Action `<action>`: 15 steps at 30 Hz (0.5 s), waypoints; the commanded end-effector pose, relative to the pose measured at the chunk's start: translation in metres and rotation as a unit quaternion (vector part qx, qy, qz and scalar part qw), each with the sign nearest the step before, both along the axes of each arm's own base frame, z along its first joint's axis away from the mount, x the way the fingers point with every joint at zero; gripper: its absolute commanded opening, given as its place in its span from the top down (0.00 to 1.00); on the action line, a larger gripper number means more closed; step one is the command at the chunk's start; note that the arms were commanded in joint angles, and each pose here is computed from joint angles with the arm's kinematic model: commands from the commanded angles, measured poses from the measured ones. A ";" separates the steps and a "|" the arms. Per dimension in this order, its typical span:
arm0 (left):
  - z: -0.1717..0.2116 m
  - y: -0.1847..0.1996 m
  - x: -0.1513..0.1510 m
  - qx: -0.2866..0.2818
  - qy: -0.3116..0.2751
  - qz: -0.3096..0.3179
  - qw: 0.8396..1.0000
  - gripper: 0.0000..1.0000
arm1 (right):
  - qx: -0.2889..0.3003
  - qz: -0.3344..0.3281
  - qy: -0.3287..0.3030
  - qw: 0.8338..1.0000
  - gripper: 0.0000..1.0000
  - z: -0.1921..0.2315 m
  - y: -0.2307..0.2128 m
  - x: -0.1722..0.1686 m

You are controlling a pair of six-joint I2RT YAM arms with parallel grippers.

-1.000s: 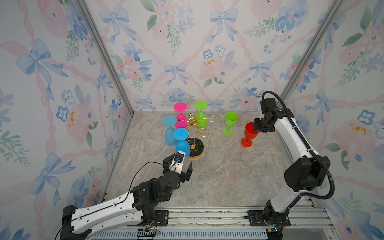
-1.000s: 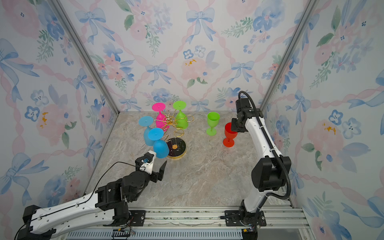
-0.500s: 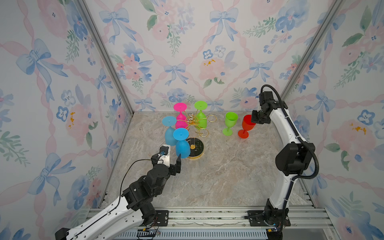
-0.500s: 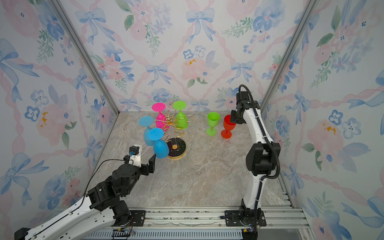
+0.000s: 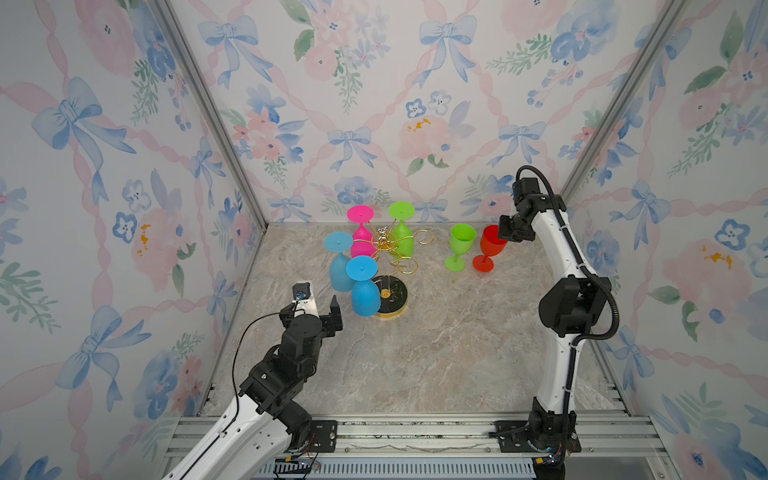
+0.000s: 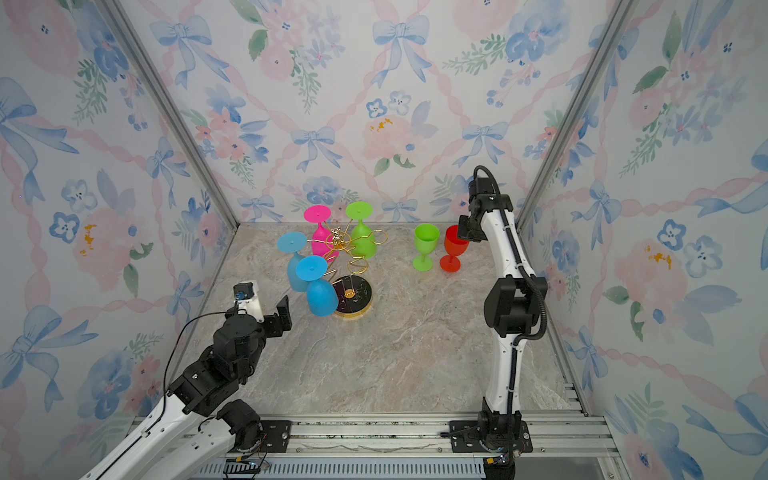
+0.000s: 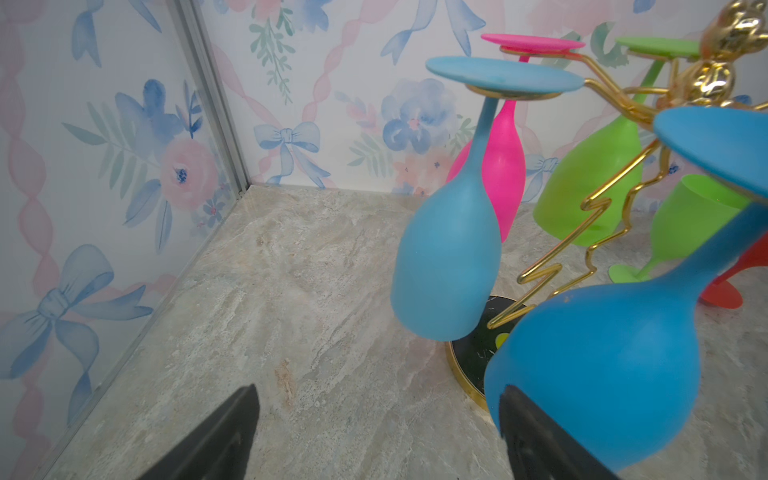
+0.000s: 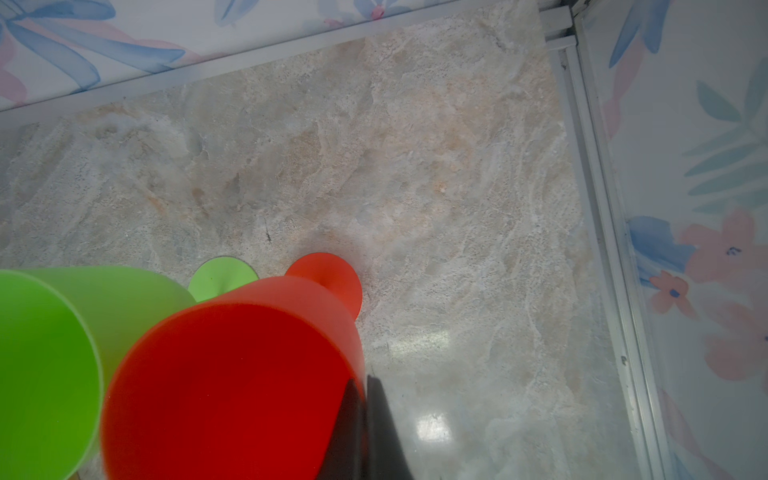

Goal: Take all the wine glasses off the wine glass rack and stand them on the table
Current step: 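Lower the red glass upright next to the green glass with the right gripper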

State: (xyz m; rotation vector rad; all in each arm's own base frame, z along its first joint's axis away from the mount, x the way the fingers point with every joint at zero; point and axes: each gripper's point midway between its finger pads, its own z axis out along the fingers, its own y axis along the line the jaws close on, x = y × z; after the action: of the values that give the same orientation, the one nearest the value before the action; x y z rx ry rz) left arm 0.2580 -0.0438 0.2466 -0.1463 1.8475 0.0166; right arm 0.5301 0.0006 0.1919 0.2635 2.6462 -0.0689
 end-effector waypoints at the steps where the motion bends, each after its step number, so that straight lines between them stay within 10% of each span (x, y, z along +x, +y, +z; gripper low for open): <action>1: 0.005 0.006 0.002 -0.017 -0.003 0.009 1.000 0.08 | 0.013 -0.007 0.013 1.000 1.00 -0.003 -0.002 -0.001; 15: 0.004 0.010 0.004 -0.019 -0.001 0.014 1.000 0.09 | 0.019 -0.010 0.020 1.000 1.00 -0.014 0.000 0.007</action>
State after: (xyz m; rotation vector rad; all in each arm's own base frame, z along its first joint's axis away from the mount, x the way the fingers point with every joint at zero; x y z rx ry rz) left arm 0.2618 -0.0335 0.2437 -0.1875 1.8582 0.0204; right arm 0.5383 0.0023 0.1778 0.2795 2.6772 -0.0420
